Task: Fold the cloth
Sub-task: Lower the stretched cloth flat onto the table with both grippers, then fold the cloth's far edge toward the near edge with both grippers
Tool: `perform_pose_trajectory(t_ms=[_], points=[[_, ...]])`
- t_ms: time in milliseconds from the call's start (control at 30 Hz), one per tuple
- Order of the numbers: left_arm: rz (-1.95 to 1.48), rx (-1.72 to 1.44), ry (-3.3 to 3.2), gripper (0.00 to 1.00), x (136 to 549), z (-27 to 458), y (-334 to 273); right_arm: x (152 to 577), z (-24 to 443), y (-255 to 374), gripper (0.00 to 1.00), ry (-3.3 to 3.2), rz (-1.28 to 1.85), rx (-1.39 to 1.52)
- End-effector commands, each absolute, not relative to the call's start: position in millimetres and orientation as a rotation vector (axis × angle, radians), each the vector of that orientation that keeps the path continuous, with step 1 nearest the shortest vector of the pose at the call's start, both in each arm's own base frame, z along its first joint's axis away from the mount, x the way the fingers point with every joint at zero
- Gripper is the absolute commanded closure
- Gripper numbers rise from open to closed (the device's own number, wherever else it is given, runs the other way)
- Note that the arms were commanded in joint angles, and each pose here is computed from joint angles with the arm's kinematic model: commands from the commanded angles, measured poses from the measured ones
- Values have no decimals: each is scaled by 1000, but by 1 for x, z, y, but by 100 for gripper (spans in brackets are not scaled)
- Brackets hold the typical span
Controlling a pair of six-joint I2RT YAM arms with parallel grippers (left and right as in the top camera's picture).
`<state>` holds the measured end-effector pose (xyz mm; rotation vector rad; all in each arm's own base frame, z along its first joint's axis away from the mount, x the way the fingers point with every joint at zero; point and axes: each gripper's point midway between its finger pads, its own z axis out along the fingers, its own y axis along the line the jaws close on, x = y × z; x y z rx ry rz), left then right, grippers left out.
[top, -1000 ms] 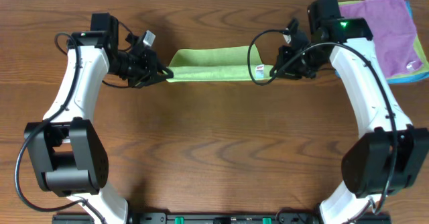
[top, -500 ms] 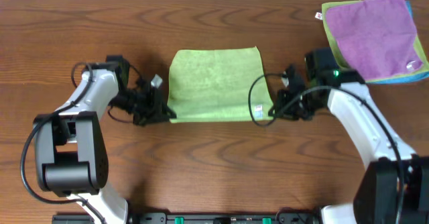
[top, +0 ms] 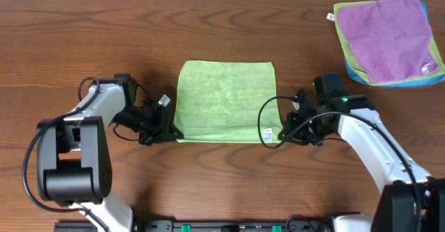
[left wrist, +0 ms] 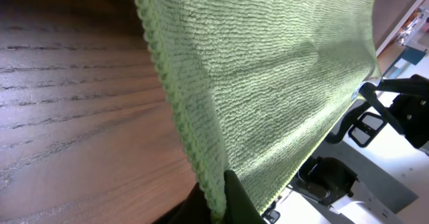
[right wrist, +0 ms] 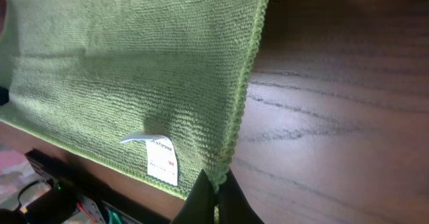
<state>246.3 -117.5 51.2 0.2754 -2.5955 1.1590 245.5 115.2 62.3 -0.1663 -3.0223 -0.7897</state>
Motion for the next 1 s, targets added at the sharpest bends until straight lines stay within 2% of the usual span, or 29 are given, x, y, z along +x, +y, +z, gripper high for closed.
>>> perform_pose_trajectory(t_ms=[0, 167, 333, 633, 733, 967], points=[[1137, 244, -2649, 94, 246, 56, -110, 244, 58, 101, 99, -3068, -654, -198], [1139, 241, -2655, 94, 246, 57, -110, 240, 56, 96, 99, -3061, -602, -206], [1159, 285, -2692, 94, 260, 55, -110, 262, 59, 99, 99, -3145, -648, -195], [1313, 602, -2773, 94, 331, 59, -111, 328, 75, 97, 99, -3424, -710, -188], [1405, 659, -2839, 94, 363, 67, -110, 349, 82, 97, 99, -3508, -733, -205], [1517, 692, -2987, 94, 408, 84, -112, 378, 72, 98, 99, -3564, -774, -256]])
